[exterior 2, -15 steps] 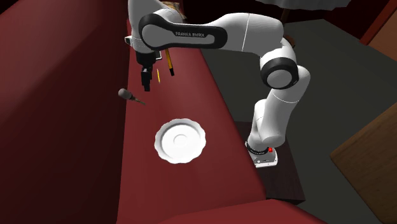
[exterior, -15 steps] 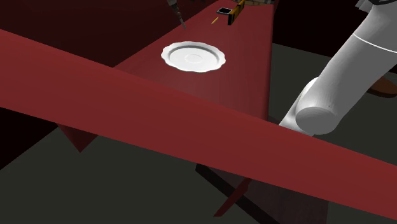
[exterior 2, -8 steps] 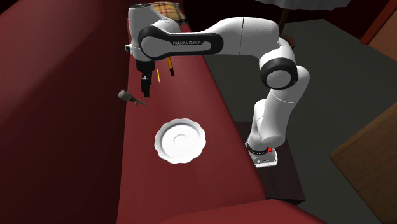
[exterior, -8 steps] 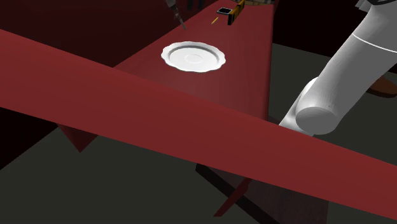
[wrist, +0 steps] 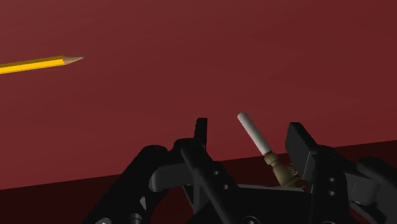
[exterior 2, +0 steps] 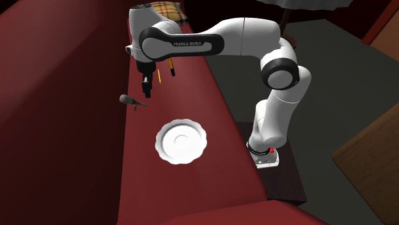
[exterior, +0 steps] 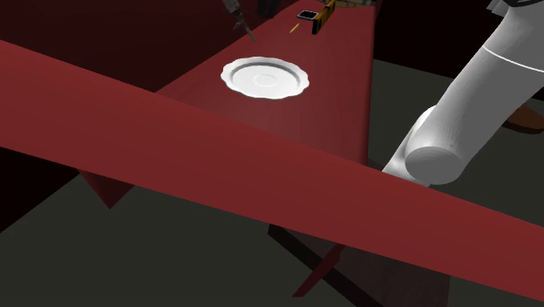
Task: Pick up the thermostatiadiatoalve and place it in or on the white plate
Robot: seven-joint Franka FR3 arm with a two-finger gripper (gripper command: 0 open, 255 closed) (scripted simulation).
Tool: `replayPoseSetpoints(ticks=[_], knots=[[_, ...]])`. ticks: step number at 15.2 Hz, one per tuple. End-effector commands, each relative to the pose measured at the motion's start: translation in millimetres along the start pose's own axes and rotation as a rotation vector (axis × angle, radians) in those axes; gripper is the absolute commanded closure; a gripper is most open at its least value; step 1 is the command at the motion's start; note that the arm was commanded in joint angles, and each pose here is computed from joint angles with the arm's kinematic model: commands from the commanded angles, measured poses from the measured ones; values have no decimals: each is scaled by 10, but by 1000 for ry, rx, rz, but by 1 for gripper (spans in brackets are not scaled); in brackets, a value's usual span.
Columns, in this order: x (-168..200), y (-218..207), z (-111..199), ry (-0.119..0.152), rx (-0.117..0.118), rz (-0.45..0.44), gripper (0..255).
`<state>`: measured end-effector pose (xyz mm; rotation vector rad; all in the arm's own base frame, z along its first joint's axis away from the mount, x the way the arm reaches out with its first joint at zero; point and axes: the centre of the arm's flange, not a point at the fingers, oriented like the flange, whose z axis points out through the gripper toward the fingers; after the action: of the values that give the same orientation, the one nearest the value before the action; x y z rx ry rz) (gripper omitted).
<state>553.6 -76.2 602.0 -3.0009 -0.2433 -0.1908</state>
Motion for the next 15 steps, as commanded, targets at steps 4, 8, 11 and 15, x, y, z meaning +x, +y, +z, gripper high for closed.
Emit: replayPoseSetpoints(ticks=[4, 8, 11, 15], knots=[[0, 0, 0, 0, 0, 0, 255], [0, 0, 0, 0, 0, 0, 255], [36, -183, 15, 36, -62, -95, 0], [16, -908, 186, 179, -310, -477, 0]])
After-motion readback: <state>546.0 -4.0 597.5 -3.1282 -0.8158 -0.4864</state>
